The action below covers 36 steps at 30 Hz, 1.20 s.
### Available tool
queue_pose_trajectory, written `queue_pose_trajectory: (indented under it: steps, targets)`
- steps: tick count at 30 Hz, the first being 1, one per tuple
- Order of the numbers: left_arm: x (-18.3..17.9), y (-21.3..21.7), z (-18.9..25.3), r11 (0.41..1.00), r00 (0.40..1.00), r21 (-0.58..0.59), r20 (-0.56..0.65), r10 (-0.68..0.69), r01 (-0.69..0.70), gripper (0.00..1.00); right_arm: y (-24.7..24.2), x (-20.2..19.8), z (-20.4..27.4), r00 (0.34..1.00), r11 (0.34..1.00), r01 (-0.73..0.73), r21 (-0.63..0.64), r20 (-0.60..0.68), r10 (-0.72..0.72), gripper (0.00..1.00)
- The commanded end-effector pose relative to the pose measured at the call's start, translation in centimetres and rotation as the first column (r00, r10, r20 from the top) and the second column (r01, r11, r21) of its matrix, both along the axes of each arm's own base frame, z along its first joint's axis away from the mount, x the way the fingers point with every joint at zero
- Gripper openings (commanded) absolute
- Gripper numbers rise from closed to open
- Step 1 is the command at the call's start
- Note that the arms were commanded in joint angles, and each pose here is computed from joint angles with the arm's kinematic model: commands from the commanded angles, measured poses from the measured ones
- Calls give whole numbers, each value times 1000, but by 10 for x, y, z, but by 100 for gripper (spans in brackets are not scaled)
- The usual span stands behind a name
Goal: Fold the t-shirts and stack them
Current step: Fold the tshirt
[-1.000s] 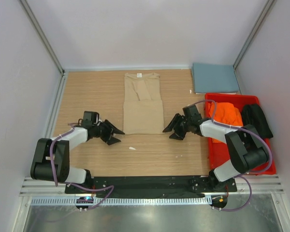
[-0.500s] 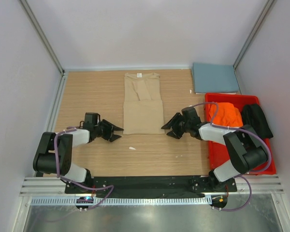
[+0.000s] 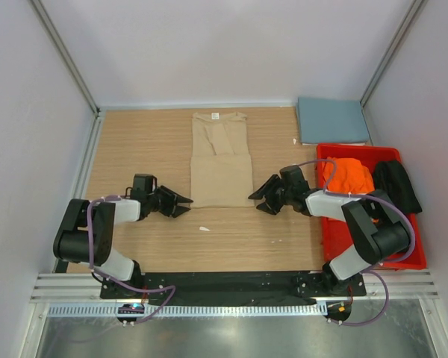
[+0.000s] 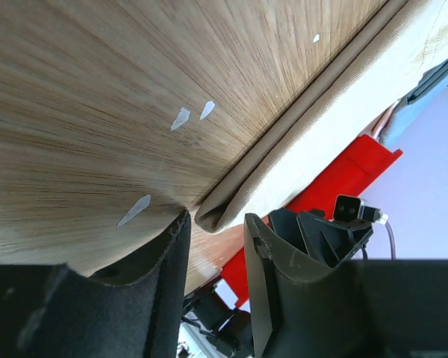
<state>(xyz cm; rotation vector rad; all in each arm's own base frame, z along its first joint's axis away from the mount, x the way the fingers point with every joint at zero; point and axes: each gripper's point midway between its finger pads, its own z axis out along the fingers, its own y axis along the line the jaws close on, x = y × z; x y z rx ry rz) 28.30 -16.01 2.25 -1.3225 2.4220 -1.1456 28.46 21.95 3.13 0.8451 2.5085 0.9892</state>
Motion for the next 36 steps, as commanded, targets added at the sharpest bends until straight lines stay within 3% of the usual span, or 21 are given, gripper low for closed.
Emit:
queue_pose_trajectory:
  steps: [1, 11, 21, 33, 36]
  targets:
    - [-10, 5, -18, 999, 999, 40, -46, 10, -8, 36, 4, 4, 1, 1000, 1000, 11, 14, 18, -11, 56]
    - [-8, 4, -21, 999, 999, 36, -43, 4, -2, 20, 9, 2, 0, 999, 998, 51, 48, -16, -51, 52]
    - [-7, 3, -24, 999, 999, 38, -41, -2, 4, 8, 2, -2, -17, 994, 996, 91, 2, -56, -91, 45]
    - [-3, 2, -24, 999, 999, 37, -39, -13, 15, 0, 2, 0, -24, 994, 996, 89, -13, -69, -90, 43]
    - [0, 1, -22, 998, 999, 42, -29, -38, 39, 0, 2, 1, -25, 994, 996, 89, -17, -68, -90, 33]
